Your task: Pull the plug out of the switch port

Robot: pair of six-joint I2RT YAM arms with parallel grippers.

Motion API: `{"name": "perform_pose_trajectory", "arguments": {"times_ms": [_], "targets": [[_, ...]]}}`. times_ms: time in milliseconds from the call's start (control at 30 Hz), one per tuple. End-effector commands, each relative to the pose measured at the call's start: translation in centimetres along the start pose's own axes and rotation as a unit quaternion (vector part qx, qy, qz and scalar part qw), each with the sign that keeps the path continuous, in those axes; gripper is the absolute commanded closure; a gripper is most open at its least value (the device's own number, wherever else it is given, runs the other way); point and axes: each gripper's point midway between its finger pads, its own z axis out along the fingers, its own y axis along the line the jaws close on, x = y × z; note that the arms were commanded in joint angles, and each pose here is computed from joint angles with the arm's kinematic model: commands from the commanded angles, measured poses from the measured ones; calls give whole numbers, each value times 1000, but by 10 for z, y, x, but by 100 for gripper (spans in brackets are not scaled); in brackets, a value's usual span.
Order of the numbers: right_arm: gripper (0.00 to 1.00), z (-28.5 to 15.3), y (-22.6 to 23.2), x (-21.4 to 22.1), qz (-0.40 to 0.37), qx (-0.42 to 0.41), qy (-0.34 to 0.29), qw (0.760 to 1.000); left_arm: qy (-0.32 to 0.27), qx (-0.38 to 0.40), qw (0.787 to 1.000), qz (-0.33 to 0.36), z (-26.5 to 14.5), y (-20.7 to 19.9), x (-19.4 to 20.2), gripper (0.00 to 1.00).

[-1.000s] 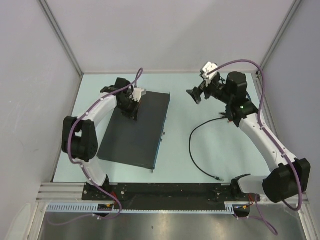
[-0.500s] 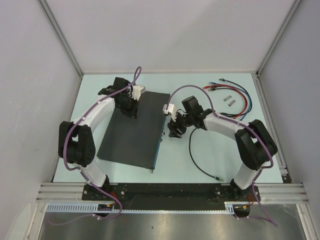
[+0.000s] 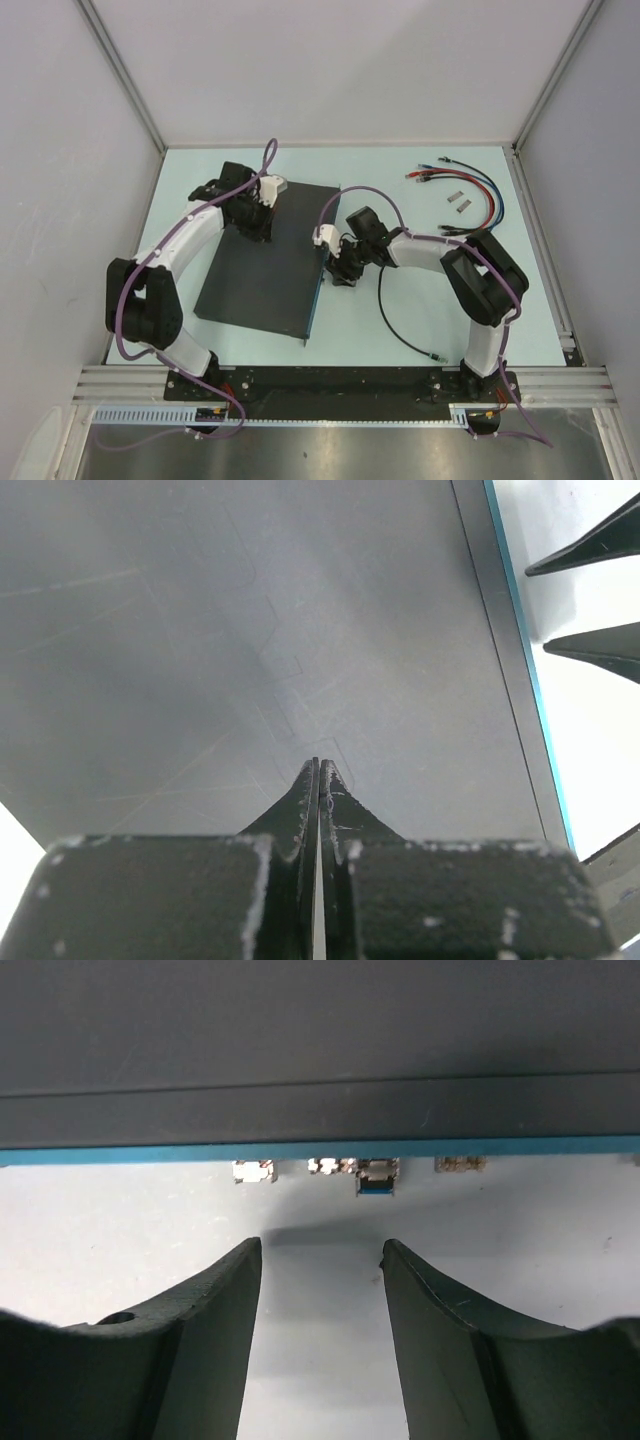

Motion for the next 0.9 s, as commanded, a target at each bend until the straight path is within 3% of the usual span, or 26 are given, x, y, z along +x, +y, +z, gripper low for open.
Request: {"name": "perform_pose_trajectory", "arguments": {"times_ms": [0, 500, 667, 867], "targets": [[44, 9, -20, 2, -17, 46, 10, 999, -35, 5, 999, 2, -10, -3, -13, 100], [43, 25, -26, 4, -35, 60, 11, 998, -24, 20, 999, -10, -1, -3, -14, 100], [47, 32, -29, 6, -40, 56, 16, 997, -21, 20, 1000, -11, -1, -2, -11, 100], [76, 30, -15, 14, -45, 17, 26, 999, -21, 17, 1000, -9, -1, -1, -9, 100]]}}
